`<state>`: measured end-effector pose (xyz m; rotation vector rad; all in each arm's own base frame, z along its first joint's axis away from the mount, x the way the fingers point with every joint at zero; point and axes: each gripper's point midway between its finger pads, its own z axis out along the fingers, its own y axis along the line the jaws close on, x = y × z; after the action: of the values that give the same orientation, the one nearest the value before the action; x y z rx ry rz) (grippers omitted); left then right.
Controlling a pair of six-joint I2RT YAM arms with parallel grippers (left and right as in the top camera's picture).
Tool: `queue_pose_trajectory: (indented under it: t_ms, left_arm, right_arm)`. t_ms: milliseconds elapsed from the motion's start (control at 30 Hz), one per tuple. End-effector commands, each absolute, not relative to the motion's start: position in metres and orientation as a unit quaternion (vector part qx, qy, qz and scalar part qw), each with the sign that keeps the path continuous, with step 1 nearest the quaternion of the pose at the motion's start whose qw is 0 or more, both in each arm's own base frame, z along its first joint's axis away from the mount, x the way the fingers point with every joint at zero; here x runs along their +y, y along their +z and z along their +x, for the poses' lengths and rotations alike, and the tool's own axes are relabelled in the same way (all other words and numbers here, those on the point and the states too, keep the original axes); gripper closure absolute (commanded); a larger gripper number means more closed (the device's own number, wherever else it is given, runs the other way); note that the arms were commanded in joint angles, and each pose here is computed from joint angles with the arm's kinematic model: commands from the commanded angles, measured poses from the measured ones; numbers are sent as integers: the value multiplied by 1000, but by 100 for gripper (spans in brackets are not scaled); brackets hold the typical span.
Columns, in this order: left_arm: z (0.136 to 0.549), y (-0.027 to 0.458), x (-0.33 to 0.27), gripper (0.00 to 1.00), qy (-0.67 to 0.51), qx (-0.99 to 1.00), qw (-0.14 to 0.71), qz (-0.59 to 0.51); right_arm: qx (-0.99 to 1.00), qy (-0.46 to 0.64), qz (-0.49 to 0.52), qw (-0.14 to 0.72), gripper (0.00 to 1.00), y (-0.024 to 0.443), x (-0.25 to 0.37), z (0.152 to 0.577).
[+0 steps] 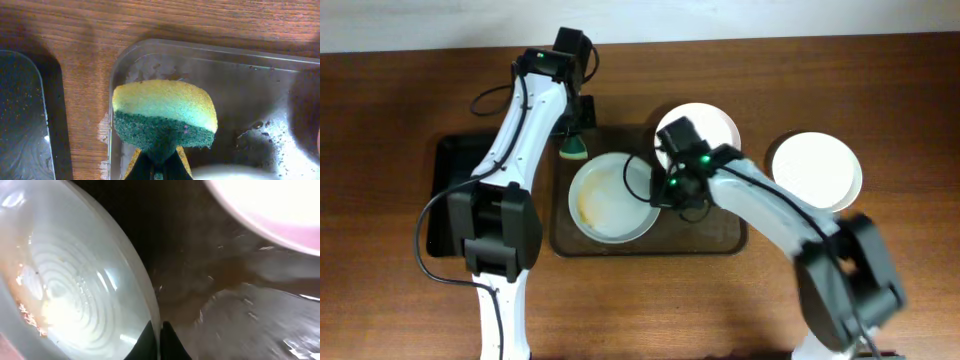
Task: Clean dirty plates on tray and stack at the side
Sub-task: 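Lift the plate with the right gripper and stack it on the cleaned plate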
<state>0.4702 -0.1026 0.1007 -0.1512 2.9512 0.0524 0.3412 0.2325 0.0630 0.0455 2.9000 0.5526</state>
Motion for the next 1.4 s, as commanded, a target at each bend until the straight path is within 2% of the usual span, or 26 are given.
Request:
queue_pose_trajectory:
  t_ms: [0, 233, 367, 633, 867, 1167, 1267, 1367]
  left_arm:
    - [478, 107, -96, 99, -18, 993, 98, -70]
    - [482, 107, -92, 99, -39, 991, 99, -80]
    - [481, 108, -96, 99, -51, 991, 95, -79]
    - [480, 107, -96, 99, -51, 991, 94, -79]
    - [480, 107, -96, 99, -50, 991, 94, -79]
    - [480, 106, -96, 99, -50, 991, 93, -79]
    - [480, 106, -96, 99, -50, 991, 93, -79]
    - [478, 106, -96, 99, -49, 992, 90, -79]
  right_arm:
    - [972, 129, 7, 195, 96, 123, 202, 355]
    - [975, -10, 30, 219, 96, 133, 146, 344]
    - [957, -103, -6, 273, 96, 148, 143, 344]
    - [844, -289, -52, 450, 96, 225, 162, 338]
    - [705, -407, -45, 579, 96, 299, 176, 309]
    - [705, -395, -44, 588, 96, 300, 184, 306]
    - [769, -327, -64, 546, 96, 267, 194, 314]
    - [864, -203, -66, 455, 96, 216, 206, 318]
